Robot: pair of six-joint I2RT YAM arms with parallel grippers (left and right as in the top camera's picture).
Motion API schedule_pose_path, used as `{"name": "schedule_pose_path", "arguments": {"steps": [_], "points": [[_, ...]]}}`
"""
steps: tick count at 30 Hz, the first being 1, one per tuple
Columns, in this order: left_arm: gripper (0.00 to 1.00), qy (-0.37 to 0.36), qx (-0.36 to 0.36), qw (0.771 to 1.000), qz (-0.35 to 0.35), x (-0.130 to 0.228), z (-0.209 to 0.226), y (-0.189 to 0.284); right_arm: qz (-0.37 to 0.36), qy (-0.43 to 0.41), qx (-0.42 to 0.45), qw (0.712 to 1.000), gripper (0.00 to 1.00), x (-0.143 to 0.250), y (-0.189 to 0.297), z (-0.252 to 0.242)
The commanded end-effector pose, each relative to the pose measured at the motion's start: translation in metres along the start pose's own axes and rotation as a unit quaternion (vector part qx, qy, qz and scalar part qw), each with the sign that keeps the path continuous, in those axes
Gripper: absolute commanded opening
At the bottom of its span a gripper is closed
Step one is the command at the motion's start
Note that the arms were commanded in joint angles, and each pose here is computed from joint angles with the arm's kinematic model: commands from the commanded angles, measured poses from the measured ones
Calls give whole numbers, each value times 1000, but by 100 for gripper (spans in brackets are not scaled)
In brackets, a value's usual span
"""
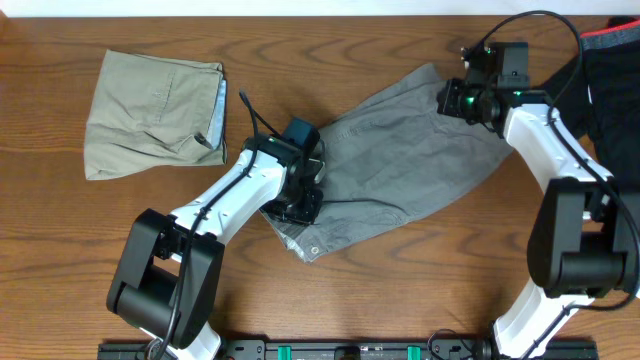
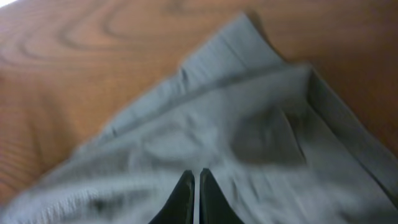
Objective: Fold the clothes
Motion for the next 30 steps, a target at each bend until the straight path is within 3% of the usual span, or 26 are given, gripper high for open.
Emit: {"name": "schedule_pose_path", "arguments": {"steps": [1,7,13,19,24,26,30], "points": [[24,-1,1,1000,6,1,-1,-2,42,-1,50,998,2,14,-3,-7],[24,-2,2,1000,3,0,-1,-2,72,-97,60,991,1,48,-58,-22],[24,-2,2,1000,3,0,-1,-2,-97,-59,-29,993,1,15,-109,-21],[24,0,0,1000,8,2,0,-2,-230,-53,-86,968,1,-23,-94,-22],[24,0,0,1000,8,2,0,-2,-211,-30,-134,968,1,-30,-67,-27],[33,0,0,1000,8,2,0,-2,-164,-34,-141,976,1,-24,-54,-27],[35,0,0,1000,8,2,0,-2,-44,-33,-86,995,2,5,-32,-26]]}}
Point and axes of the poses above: each gripper's point midway between its finger pads, its own y axis back along the fingers, its own z axis along the line the jaws close on, x = y × z, the point moved 10 cm from there along y, back along the fingers, and after that the axes turned 10 degrees about y, right-handed, at the moved point
